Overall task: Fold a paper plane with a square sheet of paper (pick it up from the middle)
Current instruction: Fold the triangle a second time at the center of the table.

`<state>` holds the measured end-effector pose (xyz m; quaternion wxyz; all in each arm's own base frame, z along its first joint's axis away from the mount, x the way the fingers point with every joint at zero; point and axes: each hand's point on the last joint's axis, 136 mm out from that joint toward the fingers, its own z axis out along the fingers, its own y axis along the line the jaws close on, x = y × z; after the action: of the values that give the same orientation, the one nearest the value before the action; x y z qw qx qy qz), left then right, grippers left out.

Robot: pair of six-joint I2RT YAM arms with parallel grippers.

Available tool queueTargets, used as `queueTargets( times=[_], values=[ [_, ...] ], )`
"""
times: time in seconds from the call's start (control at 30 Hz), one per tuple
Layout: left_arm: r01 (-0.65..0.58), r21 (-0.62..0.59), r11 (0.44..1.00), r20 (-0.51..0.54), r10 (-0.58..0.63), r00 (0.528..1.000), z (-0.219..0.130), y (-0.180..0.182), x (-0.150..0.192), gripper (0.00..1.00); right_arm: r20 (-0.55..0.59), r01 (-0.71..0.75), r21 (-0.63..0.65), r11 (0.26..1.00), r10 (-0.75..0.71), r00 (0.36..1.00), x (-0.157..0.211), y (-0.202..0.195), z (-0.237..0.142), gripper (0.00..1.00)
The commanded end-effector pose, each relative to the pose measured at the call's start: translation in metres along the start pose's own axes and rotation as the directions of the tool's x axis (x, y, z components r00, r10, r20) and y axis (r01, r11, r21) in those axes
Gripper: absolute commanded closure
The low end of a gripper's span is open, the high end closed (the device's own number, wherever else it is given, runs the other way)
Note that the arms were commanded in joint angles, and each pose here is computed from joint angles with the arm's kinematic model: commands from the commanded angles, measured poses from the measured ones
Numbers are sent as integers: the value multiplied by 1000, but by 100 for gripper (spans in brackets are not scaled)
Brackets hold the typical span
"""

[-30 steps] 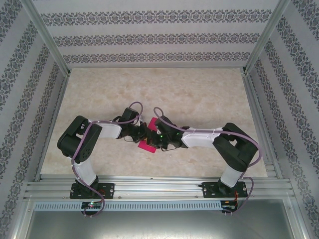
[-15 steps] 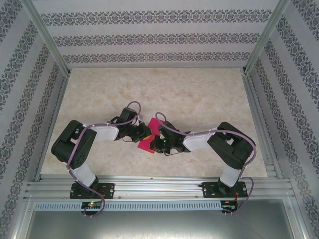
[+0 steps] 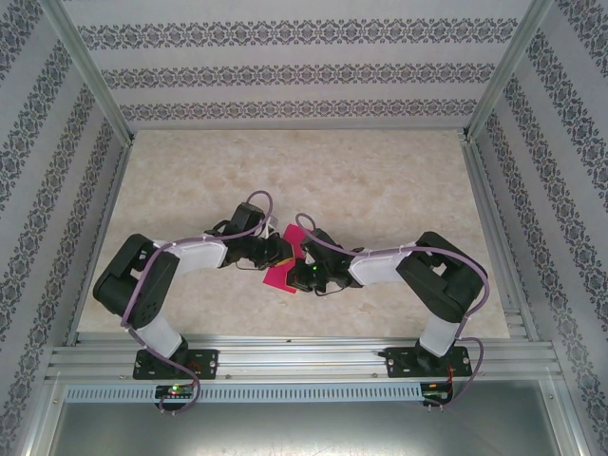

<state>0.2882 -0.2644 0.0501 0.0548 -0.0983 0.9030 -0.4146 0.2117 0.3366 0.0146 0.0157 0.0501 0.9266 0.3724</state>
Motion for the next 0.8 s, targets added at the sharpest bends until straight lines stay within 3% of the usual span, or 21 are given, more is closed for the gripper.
queueTargets(
  times=[0.0, 0.23, 0.77],
  values=[
    [-26, -51, 998, 15, 27, 1000, 10, 8, -9, 85, -34, -29, 124, 992, 34, 999, 11, -35, 1, 97],
    [52, -171, 984, 70, -40, 997, 15, 45, -31, 87, -34, -30, 154, 988, 35, 999, 15, -43, -4, 98],
    [89, -208, 974, 118, -65, 991, -6, 70, -58, 88, -60, -10, 165, 986, 20, 998, 16, -44, -7, 100]
  ],
)
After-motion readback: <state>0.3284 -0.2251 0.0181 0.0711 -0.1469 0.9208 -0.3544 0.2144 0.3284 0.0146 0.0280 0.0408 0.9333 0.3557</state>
